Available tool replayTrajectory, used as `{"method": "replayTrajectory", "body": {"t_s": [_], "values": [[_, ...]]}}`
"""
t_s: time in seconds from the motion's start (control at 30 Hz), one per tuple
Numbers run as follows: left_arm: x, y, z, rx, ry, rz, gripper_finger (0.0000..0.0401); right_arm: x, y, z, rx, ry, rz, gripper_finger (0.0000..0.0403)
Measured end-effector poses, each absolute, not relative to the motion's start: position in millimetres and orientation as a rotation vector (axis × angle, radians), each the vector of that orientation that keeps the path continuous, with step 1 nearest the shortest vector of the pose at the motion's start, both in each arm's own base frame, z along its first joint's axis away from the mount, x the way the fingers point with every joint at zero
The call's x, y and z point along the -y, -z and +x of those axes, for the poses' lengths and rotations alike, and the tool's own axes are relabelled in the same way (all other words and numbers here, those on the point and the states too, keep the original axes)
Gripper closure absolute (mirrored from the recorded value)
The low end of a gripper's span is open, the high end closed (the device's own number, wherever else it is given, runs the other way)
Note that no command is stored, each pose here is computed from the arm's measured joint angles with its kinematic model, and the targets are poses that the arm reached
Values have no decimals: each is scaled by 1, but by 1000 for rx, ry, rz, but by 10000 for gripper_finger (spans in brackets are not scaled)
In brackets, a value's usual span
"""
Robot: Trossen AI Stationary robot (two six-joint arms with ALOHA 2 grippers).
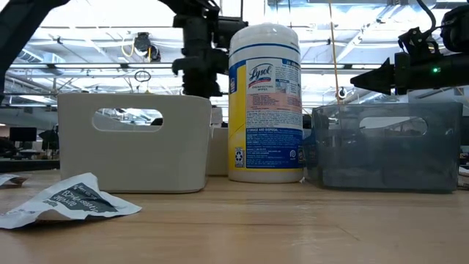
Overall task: Pick & Place First Aid Supplies
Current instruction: Put the bandage into the top gray bin
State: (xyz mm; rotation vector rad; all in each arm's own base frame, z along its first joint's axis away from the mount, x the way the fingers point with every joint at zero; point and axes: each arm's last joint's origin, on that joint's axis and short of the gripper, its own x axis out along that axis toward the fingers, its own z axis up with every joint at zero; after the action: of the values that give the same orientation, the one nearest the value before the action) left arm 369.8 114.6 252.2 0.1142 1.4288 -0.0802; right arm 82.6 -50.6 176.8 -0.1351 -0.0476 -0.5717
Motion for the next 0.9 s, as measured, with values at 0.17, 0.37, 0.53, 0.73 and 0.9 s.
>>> {"method": "replayTrajectory", "body": {"t_s": [0.17,0.37,0.53,0.73,0.9], "values": [[-121,-267,383,-1359,92,133,396,51,-177,83,47,572,-135,140],[-125,-260,386,-1332,125,88,397,51,-177,83,48,572,-135,140],[-126,-234,392,-1364,132,71,398,51,-177,83,47,571,-135,140],[-128,-209,398,-1361,126,67,398,51,-177,83,48,572,-135,140],[-128,-208,398,-1363,132,73,371,51,-177,83,48,572,-135,140]]}}
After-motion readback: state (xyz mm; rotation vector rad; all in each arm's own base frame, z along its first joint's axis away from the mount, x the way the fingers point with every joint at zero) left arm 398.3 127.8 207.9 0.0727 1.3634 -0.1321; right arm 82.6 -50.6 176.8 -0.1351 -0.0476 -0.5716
